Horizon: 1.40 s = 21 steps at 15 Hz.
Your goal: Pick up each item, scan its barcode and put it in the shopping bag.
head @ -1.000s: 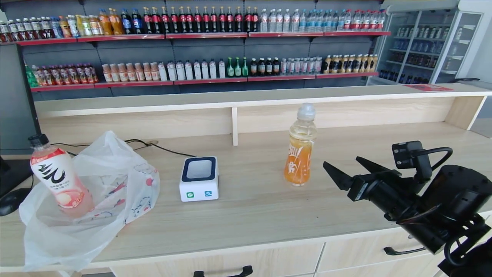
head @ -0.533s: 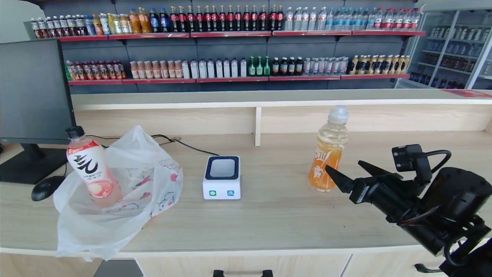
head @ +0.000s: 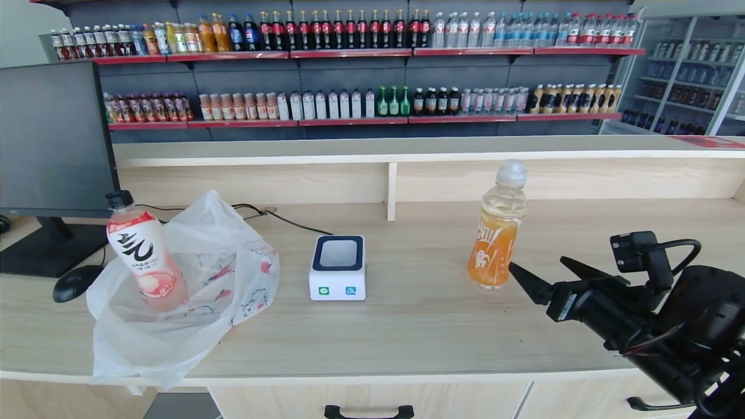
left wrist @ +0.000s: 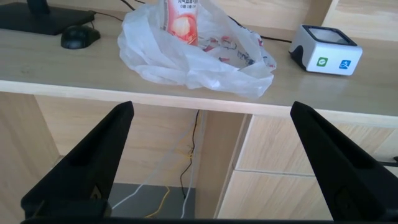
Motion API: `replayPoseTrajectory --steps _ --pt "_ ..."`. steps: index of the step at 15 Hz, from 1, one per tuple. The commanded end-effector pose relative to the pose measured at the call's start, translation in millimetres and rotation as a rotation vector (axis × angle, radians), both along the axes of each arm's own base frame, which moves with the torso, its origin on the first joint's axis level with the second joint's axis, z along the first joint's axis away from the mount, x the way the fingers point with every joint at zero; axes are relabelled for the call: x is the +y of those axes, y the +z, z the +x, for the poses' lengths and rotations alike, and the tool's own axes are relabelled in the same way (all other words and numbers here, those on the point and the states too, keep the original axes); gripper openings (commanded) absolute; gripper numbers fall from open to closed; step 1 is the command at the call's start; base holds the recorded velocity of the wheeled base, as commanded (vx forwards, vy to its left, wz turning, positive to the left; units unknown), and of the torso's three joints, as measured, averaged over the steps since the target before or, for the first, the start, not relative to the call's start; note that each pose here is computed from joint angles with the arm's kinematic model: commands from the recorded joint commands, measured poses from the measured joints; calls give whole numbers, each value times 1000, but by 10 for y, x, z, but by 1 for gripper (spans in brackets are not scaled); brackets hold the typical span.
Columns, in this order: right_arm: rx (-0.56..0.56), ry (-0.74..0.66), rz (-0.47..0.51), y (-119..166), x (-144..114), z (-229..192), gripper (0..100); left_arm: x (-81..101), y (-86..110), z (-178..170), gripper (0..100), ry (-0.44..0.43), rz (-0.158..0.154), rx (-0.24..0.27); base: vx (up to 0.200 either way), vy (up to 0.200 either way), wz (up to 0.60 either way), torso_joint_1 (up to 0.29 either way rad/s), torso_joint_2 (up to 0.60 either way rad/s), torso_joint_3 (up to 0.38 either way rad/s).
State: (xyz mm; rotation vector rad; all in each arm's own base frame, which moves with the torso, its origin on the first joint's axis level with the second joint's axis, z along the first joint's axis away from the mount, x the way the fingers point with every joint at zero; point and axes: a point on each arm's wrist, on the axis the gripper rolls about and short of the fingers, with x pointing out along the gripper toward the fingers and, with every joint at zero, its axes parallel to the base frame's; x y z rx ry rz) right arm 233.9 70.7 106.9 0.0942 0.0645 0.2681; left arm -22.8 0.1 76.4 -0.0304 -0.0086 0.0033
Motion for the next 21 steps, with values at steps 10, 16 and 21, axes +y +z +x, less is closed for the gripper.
replayPoseTrajectory --steps 10,16,21 --pt "20 -138 -23 -202 -271 487 100 0 2 0 100 1 0 -2 0 0 0 0 0 0" --pt "14 -137 -21 -217 -256 551 100 0 2 0 100 0 0 -2 0 0 0 0 0 0" --pt "15 -124 -23 -210 -225 522 100 0 2 0 100 1 0 -2 0 0 0 0 0 0"
